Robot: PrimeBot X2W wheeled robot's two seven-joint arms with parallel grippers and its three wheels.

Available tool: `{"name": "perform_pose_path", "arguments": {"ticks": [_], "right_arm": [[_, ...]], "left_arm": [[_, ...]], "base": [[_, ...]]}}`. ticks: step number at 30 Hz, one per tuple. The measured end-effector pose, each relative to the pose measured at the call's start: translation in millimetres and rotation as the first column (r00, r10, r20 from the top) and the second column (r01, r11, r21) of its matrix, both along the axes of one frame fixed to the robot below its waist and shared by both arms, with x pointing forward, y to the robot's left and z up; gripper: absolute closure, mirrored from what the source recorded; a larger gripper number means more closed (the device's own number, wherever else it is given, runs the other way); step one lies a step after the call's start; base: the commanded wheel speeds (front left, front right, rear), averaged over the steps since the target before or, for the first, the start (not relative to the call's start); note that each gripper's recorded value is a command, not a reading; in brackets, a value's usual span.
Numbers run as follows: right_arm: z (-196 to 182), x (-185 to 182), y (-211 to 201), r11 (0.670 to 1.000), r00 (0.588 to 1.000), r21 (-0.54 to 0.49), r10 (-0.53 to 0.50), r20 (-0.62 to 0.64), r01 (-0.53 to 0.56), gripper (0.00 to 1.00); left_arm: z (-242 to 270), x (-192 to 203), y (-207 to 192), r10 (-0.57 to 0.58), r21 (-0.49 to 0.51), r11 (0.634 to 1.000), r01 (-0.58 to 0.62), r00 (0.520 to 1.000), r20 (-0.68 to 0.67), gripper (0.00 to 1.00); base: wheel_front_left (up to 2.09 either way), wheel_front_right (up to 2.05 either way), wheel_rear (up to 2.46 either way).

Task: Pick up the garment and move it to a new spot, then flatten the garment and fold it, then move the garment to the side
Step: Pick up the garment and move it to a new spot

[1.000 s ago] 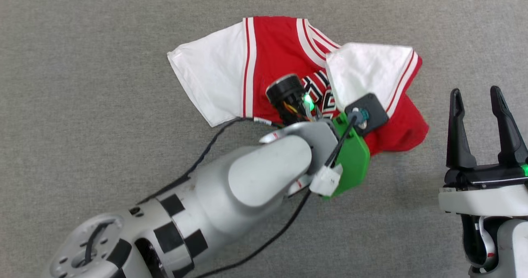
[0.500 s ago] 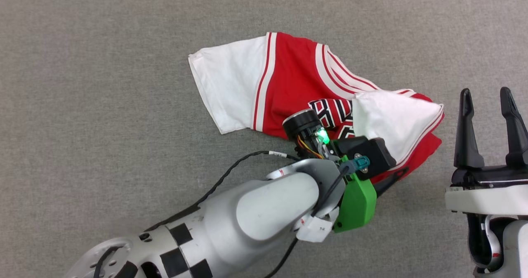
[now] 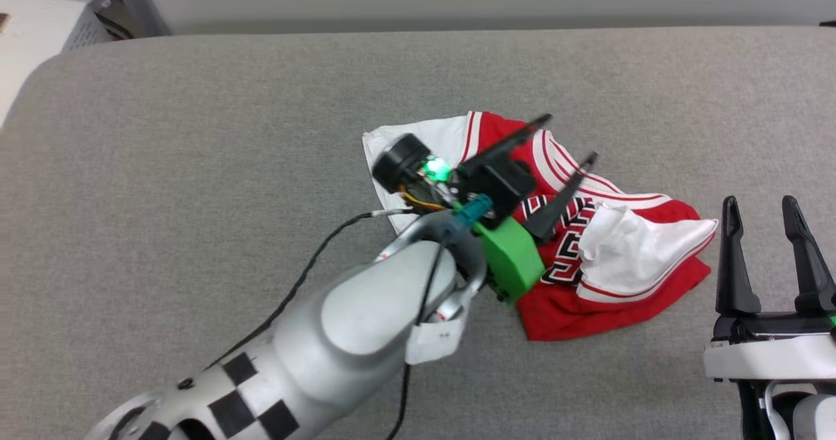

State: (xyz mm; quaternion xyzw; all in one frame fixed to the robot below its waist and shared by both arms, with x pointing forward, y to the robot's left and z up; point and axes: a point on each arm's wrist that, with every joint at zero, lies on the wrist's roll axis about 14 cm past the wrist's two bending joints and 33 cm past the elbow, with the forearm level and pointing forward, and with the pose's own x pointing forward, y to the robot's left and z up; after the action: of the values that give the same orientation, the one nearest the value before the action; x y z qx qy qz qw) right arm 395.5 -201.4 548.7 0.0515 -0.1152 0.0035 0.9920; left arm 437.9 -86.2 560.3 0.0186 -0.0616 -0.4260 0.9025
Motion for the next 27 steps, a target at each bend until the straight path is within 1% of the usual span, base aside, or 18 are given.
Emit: {"name": "perform_pose_path", "arguments": {"ticks": [2,3,5,6,9,12,15,18,19,22,27], "right_arm": [[3.6,-3.1,4.0,1.0,1.0,0.002,0.012,0.009,-0.012,0.0],[4.7,-3.9,5.3,1.0,1.0,0.003,0.016,0.013,-0.016,0.0],[7.9,-7.2,10.6,0.999,0.999,0.005,0.032,0.021,-0.032,0.0],[8.8,-8.4,12.0,0.999,0.999,0.005,0.036,0.023,-0.036,0.0],[11.0,-12.3,18.2,0.998,0.998,0.002,0.055,0.028,-0.055,0.0],[13.6,-15.5,24.7,0.997,0.997,-0.001,0.074,0.035,-0.074,0.0],[14.5,-18.3,31.1,0.996,0.995,-0.006,0.093,0.037,-0.093,0.0],[14.4,-21.8,37.3,0.994,0.993,-0.011,0.111,0.035,-0.111,0.0],[14.1,-23.2,38.6,0.993,0.993,-0.011,0.115,0.035,-0.115,0.0],[15.1,-26.5,41.4,0.992,0.992,-0.012,0.124,0.037,-0.124,0.0],[9.1,-32.9,46.1,0.99,0.99,-0.012,0.139,0.017,-0.138,0.0]], "left_arm": [[16.3,10.7,30.4,0.123,-0.047,0.992,-0.121,0.992,0.027,0.0],[21.3,14.0,41.0,0.161,-0.061,0.985,-0.159,0.986,0.036,0.0],[33.9,19.5,80.1,0.294,-0.1,0.953,-0.287,0.954,0.066,0.0],[36.1,20.0,94.4,0.339,-0.113,0.937,-0.33,0.938,0.07,0.0],[39.5,14.7,139.3,0.472,-0.145,0.877,-0.458,0.878,0.081,0.0],[37.8,4.6,182.4,0.587,-0.163,0.805,-0.57,0.806,0.081,0.0],[34.9,-7.7,220.0,0.675,-0.174,0.734,-0.656,0.734,0.079,0.0],[28.4,-22.8,248.6,0.733,-0.182,0.675,-0.715,0.678,0.058,0.0],[25.6,-28.8,256.2,0.745,-0.179,0.662,-0.727,0.665,0.055,0.0],[10.3,-46.3,267.8,0.761,-0.155,0.644,-0.749,0.648,0.032,0.0],[-13.6,-69.4,270.1,0.765,-0.132,0.635,-0.761,0.643,-0.027,0.0]], "base": [[0.0,0.0,0.0],[0.0,0.0,0.0],[0.0,0.0,0.0],[0.0,0.0,0.0],[0.0,0.0,0.0],[0.0,0.0,0.0],[0.0,0.0,0.0],[0.0,0.0,0.0],[0.0,0.0,0.0],[0.0,0.0,0.0],[0.0,0.0,0.0]]}}
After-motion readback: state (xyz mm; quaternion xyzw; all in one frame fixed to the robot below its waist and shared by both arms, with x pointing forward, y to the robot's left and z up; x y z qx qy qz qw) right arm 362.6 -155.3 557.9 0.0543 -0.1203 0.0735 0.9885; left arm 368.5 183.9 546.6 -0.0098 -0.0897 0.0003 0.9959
